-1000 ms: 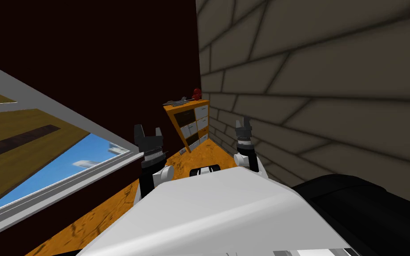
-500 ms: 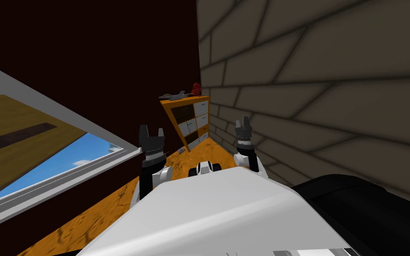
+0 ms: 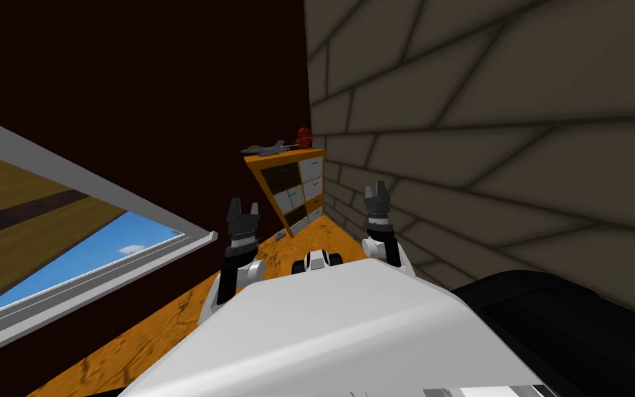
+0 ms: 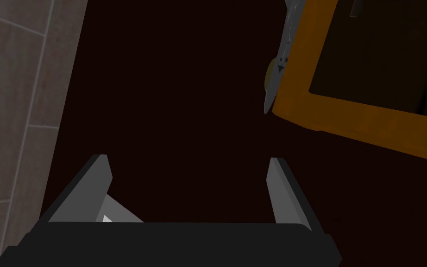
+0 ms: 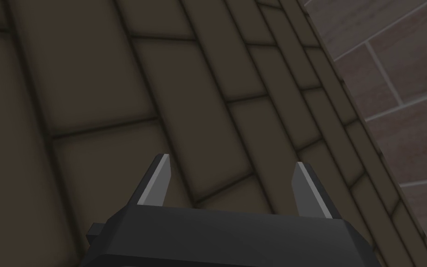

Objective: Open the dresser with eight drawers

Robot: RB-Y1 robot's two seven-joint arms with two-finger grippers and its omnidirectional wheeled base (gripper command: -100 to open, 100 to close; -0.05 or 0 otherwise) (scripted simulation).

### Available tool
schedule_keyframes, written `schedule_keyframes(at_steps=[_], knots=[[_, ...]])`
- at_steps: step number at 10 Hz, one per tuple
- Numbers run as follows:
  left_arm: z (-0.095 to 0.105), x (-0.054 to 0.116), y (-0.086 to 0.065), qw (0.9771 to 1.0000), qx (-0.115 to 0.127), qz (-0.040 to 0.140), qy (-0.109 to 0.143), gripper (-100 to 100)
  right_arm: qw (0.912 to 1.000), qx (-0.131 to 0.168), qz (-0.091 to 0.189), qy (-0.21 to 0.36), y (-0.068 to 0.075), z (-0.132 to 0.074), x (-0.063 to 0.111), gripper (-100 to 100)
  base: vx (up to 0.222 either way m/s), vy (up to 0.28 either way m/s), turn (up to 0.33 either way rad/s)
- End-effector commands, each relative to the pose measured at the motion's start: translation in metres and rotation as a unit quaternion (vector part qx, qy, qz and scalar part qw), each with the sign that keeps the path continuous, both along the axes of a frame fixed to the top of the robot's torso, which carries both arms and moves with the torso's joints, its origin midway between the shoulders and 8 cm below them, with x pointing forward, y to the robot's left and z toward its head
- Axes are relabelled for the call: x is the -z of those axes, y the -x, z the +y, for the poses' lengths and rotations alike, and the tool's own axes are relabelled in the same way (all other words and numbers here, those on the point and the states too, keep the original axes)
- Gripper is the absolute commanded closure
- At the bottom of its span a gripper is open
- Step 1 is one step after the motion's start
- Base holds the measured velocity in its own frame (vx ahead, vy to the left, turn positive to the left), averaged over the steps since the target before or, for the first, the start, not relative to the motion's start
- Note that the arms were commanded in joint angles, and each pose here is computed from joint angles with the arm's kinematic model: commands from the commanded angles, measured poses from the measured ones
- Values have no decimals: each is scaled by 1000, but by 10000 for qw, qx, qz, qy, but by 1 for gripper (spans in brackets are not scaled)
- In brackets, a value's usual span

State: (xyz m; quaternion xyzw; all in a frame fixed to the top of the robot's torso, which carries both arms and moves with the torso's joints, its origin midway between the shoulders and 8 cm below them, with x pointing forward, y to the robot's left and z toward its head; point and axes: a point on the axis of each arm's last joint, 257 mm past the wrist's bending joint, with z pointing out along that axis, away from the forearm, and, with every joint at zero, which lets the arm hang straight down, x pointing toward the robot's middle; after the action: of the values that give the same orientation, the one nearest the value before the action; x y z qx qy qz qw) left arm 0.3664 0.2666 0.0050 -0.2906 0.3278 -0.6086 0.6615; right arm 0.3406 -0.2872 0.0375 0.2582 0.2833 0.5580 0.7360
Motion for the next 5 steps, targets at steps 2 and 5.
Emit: schedule_keyframes(at_steps=[2,5], knots=[[12,32,-15,9994,-13,344,14,-100,10000,0,0,0,0,0,0,0,119,-66,29],[24,58,-25,9981,-67,606,92,-100,10000,0,0,0,0,0,0,0,110,-66,32]])
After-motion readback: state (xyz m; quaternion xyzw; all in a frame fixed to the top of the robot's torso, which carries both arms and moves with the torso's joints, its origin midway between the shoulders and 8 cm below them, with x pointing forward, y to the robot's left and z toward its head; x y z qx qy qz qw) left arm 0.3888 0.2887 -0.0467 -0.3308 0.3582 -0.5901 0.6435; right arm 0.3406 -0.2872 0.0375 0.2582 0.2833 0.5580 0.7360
